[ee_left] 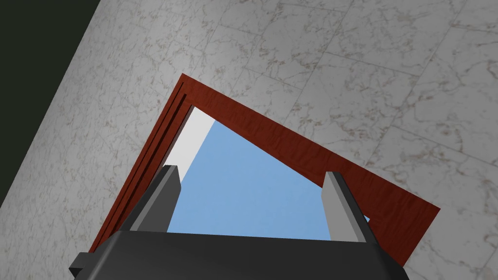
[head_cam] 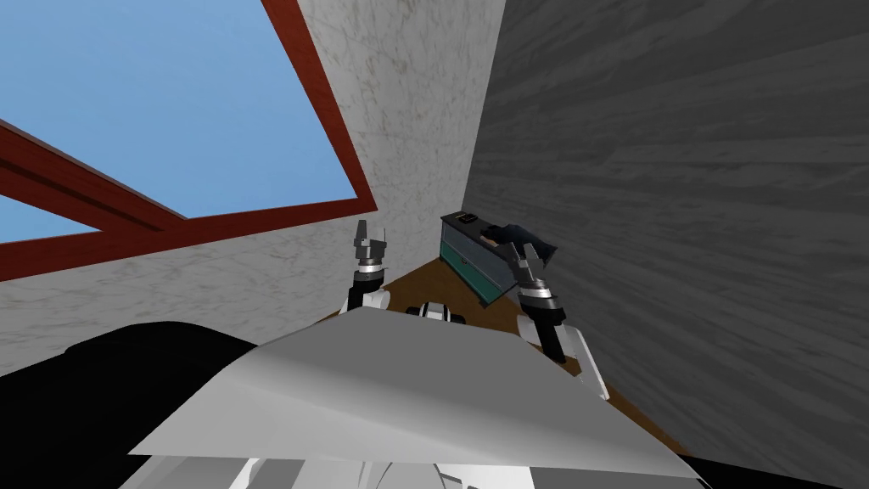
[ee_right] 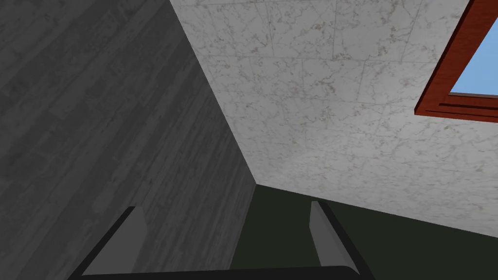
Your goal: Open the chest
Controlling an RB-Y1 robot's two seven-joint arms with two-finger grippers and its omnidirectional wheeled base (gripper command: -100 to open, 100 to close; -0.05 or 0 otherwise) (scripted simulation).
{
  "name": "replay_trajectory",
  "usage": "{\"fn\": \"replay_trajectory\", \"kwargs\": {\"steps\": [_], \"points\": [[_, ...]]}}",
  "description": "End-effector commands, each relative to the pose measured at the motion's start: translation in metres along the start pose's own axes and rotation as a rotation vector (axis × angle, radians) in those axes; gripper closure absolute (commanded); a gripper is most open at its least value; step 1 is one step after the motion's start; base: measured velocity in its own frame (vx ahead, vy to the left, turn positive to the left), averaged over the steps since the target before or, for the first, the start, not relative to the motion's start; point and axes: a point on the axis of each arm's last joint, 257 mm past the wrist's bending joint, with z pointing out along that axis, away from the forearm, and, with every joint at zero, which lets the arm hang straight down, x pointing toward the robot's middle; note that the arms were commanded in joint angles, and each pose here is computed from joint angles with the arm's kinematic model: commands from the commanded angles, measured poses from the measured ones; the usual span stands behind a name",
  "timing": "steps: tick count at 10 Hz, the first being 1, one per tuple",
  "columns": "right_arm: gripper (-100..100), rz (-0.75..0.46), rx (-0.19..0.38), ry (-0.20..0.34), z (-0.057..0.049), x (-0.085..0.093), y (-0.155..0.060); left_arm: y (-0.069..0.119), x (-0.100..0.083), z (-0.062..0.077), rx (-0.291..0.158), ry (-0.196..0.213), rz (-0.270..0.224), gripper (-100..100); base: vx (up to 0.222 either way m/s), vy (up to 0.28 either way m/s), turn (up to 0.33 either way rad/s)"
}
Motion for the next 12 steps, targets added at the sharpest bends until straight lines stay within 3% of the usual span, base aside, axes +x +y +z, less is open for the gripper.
{"fn": "replay_trajectory", "kwargs": {"steps": [1, 12], "points": [[-100, -0.130, -0.028, 0.037, -0.002, 0.010, -0.001, 0.000, 0.000, 0.000, 0.000, 0.000, 0.000, 0, 0.077, 0.019, 0.049], [-100, -0.725, -0.165, 0.215, -0.022, 0.066, -0.029, 0.000, 0.000, 0.000, 0.000, 0.000, 0.000, 0, 0.082, 0.016, 0.082]]}}
